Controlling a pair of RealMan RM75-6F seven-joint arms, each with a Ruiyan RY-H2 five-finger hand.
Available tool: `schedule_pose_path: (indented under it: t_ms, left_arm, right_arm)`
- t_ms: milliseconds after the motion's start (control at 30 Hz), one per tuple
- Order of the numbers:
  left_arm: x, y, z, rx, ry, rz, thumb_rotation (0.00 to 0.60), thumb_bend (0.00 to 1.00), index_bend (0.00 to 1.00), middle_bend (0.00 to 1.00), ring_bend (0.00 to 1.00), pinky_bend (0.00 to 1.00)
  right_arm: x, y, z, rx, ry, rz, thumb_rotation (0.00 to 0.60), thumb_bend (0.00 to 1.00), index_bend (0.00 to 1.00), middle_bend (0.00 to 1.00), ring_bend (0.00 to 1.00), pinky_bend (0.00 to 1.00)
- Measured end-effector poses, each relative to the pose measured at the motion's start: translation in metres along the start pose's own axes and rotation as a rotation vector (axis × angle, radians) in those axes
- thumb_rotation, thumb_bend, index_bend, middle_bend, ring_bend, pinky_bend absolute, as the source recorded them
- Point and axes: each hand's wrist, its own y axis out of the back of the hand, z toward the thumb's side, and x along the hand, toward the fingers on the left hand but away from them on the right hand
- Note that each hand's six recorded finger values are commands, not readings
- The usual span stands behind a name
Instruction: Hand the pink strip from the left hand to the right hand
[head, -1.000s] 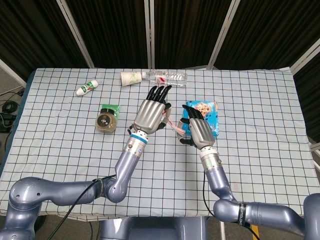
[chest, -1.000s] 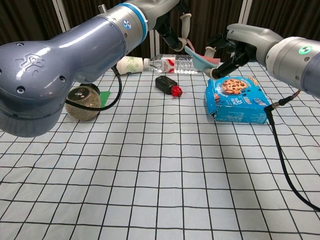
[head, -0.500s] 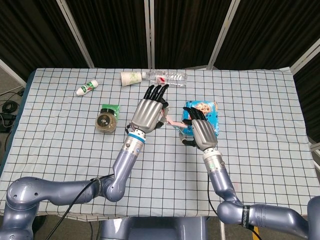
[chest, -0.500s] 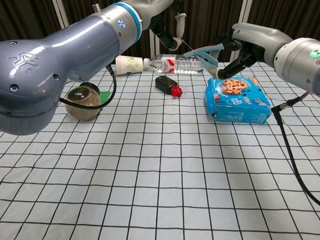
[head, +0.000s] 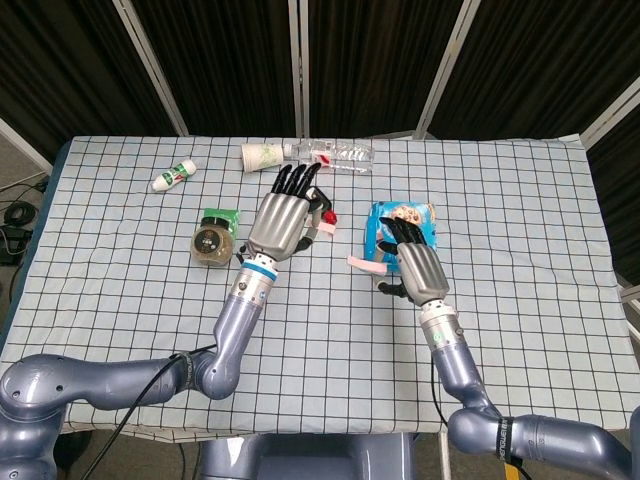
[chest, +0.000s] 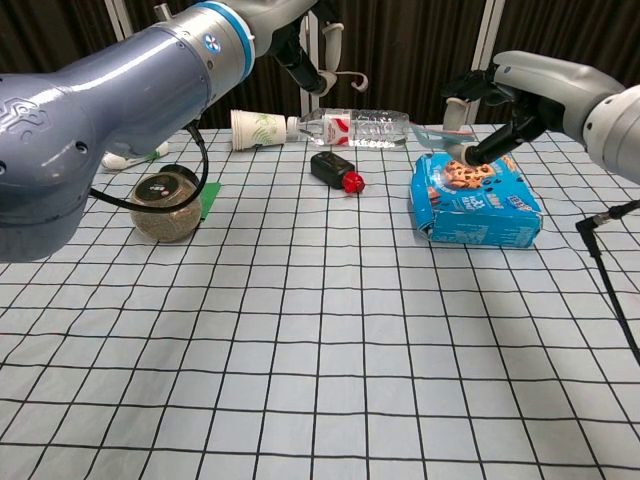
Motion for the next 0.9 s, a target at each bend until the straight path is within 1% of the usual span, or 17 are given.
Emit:
schedule_pose_path:
  t_ms: [300, 467, 533, 567, 633, 667, 700, 733, 767, 800, 867, 900]
  left_arm:
    - [-0.005, 0.007, -0.023, 0.03, 0.02, 0.006, 0.6, 0.56, 0.73, 0.0, 0.0, 0.0]
    - [-0.02, 0.001, -0.038, 0.067, 0.012, -0.034, 0.6, 0.56, 0.73, 0.0, 0.0, 0.0]
    - [-0.028, -0.002, -0.047, 0.088, 0.015, -0.055, 0.6, 0.56, 0.69, 0.0, 0.0, 0.0]
    - [-0.031, -0.004, -0.051, 0.096, 0.018, -0.066, 0.6, 0.54, 0.65, 0.0, 0.0, 0.0]
    - [-0.041, -0.008, -0.063, 0.116, 0.03, -0.097, 0.6, 0.37, 0.45, 0.0, 0.0, 0.0]
    - [-0.045, -0.01, -0.067, 0.123, 0.034, -0.111, 0.6, 0.21, 0.28, 0.0, 0.0, 0.0]
    - [-0.05, -0.012, -0.074, 0.133, 0.043, -0.132, 0.6, 0.07, 0.12, 0.0, 0.0, 0.0]
    - [-0.055, -0.014, -0.08, 0.14, 0.051, -0.151, 0.6, 0.01, 0.03, 0.0, 0.0, 0.0]
    - [-0.059, -0.016, -0.085, 0.146, 0.06, -0.172, 0.6, 0.0, 0.0, 0.0, 0.0, 0.0]
    - [-0.065, -0.018, -0.093, 0.152, 0.072, -0.2, 0.6, 0.0, 0.0, 0.0, 0.0, 0.0]
    - [-0.074, -0.021, -0.103, 0.159, 0.088, -0.235, 0.6, 0.0, 0.0, 0.0, 0.0, 0.0]
    - [-0.078, -0.022, -0.11, 0.162, 0.097, -0.248, 0.6, 0.0, 0.0, 0.0, 0.0, 0.0]
  right_arm:
    - [0.008, 0.007, -0.019, 0.027, -0.014, -0.003, 0.6, 0.48, 0.83, 0.1, 0.0, 0.0]
    - [0.019, 0.004, -0.034, 0.088, -0.01, 0.03, 0.6, 0.48, 0.82, 0.1, 0.0, 0.0]
    - [0.024, 0.002, -0.042, 0.121, -0.01, 0.049, 0.6, 0.47, 0.79, 0.09, 0.0, 0.0]
    - [0.026, 0.001, -0.045, 0.136, -0.009, 0.057, 0.6, 0.45, 0.74, 0.09, 0.0, 0.0]
    - [0.032, -0.003, -0.051, 0.171, -0.008, 0.082, 0.6, 0.34, 0.57, 0.05, 0.0, 0.0]
    - [0.034, -0.005, -0.053, 0.185, -0.007, 0.094, 0.6, 0.24, 0.42, 0.03, 0.0, 0.0]
    - [0.036, -0.007, -0.056, 0.198, -0.006, 0.11, 0.6, 0.12, 0.28, 0.01, 0.0, 0.0]
    - [0.04, -0.011, -0.059, 0.214, -0.008, 0.134, 0.6, 0.07, 0.19, 0.0, 0.0, 0.0]
    - [0.042, -0.013, -0.061, 0.226, -0.01, 0.153, 0.6, 0.02, 0.08, 0.0, 0.0, 0.0]
    - [0.045, -0.016, -0.064, 0.238, -0.012, 0.173, 0.6, 0.0, 0.03, 0.0, 0.0, 0.0]
    - [0.05, -0.02, -0.068, 0.262, -0.018, 0.203, 0.6, 0.0, 0.0, 0.0, 0.0, 0.0]
    - [0.051, -0.021, -0.069, 0.268, -0.018, 0.209, 0.6, 0.0, 0.0, 0.0, 0.0, 0.0]
